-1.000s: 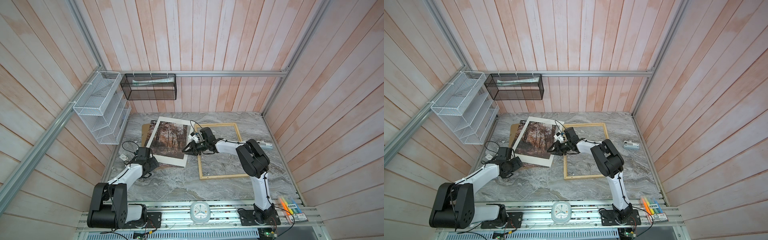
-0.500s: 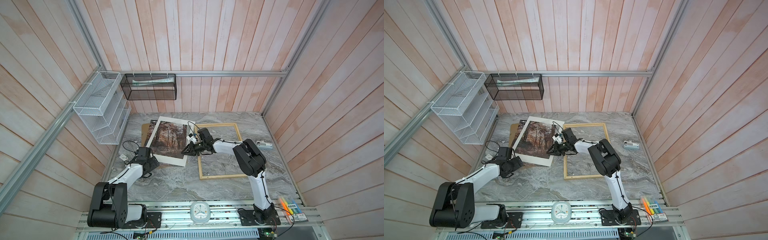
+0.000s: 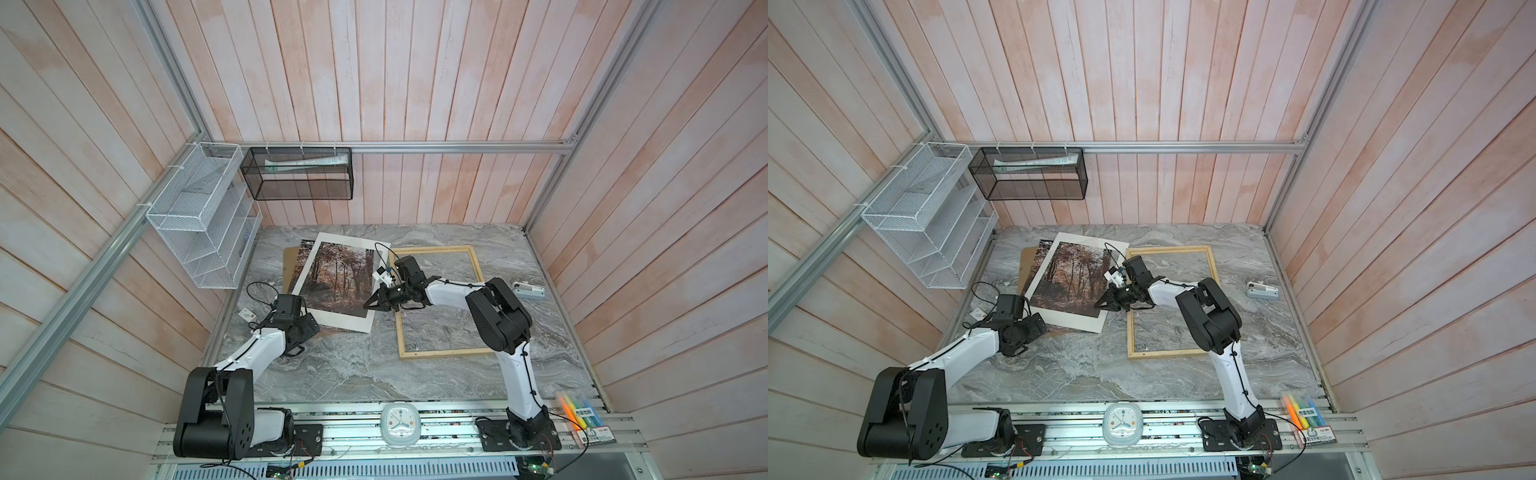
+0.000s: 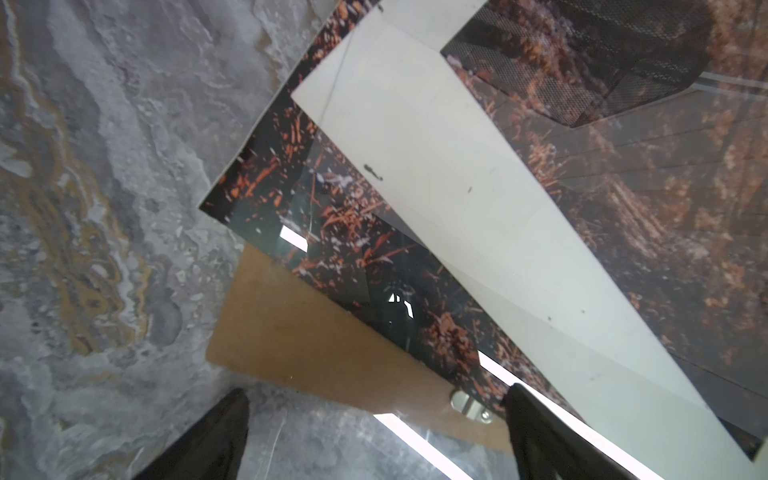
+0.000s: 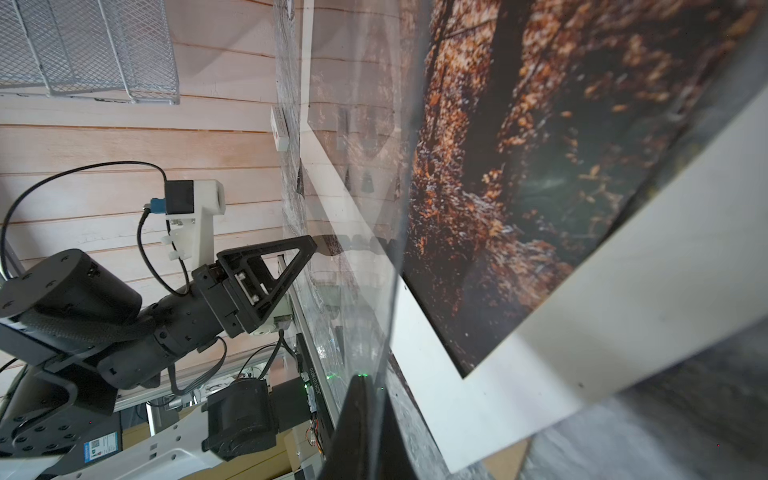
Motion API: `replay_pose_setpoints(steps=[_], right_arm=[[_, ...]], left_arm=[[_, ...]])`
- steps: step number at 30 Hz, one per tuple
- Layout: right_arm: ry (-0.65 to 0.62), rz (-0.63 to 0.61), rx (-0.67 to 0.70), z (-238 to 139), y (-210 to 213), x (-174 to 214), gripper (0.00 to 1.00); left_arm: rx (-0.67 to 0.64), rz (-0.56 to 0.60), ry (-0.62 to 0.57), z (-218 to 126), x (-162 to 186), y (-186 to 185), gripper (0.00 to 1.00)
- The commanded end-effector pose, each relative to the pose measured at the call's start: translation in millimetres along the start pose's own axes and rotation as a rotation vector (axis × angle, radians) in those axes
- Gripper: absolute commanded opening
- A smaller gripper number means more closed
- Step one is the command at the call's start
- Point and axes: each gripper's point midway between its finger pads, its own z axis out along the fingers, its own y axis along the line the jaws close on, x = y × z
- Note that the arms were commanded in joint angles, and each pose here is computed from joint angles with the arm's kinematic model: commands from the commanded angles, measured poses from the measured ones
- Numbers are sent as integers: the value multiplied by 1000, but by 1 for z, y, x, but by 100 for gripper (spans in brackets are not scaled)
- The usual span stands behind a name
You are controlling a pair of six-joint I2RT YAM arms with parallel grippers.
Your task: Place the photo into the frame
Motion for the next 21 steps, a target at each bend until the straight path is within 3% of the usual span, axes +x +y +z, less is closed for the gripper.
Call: replay_pose_setpoints(steps=[1, 14, 21], right_arm=[[3, -77, -21, -1, 18, -4, 0], [-48, -228, -150, -57, 73, 4, 0], [-75, -269, -202, -108, 76, 25, 0]], left_arm=[[5, -18, 59, -8, 13, 0, 97], [64, 1, -160, -73, -69, -38, 99], [145, 65, -184, -79, -95, -71, 99]])
